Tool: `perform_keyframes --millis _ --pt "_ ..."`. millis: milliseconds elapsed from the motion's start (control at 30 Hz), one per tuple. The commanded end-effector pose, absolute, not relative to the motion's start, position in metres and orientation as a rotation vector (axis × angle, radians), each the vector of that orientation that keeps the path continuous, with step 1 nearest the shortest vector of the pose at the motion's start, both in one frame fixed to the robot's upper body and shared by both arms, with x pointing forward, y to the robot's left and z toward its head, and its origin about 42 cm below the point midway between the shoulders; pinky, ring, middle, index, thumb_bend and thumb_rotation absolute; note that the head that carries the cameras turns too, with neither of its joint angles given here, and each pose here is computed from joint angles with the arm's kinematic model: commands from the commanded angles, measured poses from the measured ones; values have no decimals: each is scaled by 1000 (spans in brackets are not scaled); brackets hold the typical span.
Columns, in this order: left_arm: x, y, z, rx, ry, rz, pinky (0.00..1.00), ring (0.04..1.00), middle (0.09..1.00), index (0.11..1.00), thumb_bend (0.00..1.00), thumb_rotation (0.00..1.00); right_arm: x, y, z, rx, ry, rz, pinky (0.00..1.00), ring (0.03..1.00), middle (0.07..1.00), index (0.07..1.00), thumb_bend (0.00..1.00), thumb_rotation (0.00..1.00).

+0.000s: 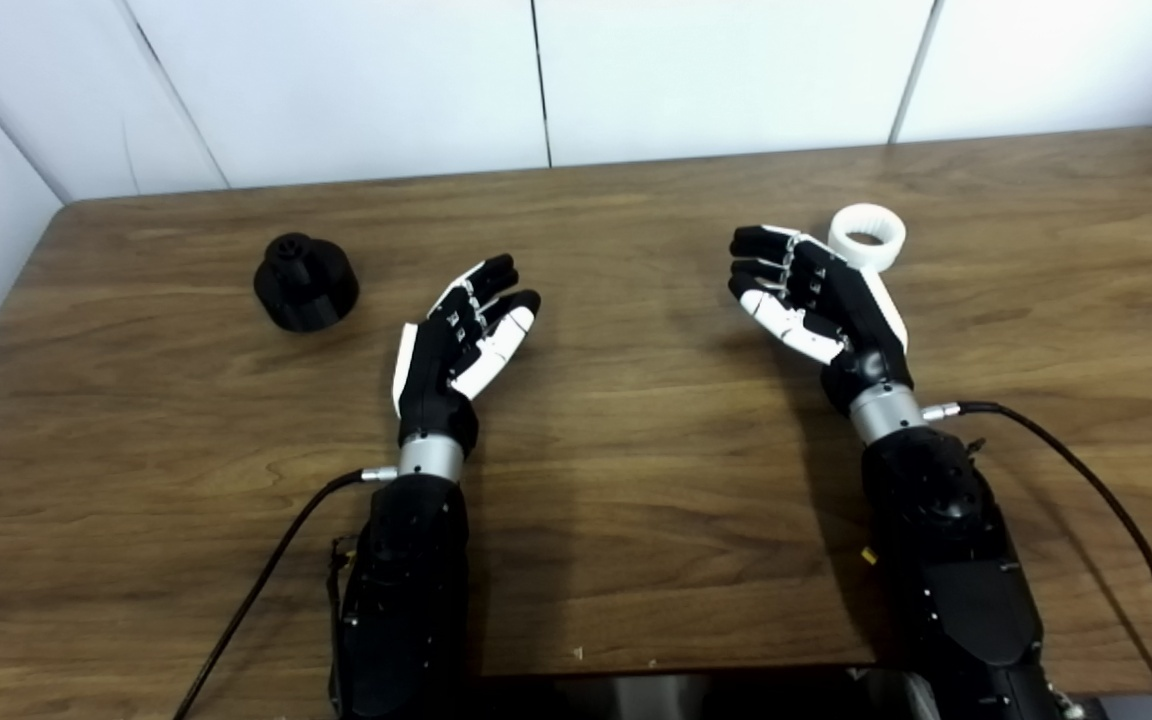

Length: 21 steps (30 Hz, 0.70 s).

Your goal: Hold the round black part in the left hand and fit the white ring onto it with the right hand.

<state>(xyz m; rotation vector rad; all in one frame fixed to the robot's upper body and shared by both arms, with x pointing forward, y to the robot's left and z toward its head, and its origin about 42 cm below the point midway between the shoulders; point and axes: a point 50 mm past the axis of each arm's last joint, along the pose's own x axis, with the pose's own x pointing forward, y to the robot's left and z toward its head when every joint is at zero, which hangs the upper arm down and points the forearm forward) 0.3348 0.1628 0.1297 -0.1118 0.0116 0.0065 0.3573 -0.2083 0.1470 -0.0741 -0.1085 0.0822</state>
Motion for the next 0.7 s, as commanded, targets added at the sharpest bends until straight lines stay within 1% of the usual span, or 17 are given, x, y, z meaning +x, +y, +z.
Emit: perform_keyframes --millis 0,267,367,433,500,667 --pt "344 159 151 -122 -74 -8 721 791 826 769 688 318 367 -202 170 -55 -203 99 679 743 749 709 509 228" --pt "343 158 151 -116 -71 -10 698 769 829 767 678 316 366 -203 169 -41 -206 108 689 754 758 718 470 172" --pt "343 157 150 -117 -74 -12 707 777 823 763 677 313 365 -203 169 -63 -205 103 680 749 757 716 472 195" --pt "342 157 151 -124 -70 -9 719 791 819 764 674 300 365 -203 169 -76 -207 101 672 744 755 715 490 238" --pt "342 158 151 -124 -72 -12 726 795 820 765 679 304 366 -203 169 -80 -207 100 668 742 754 714 500 255" --pt "343 159 151 -114 -73 -11 722 796 826 767 695 333 366 -202 168 -48 -202 101 685 747 749 710 492 207"
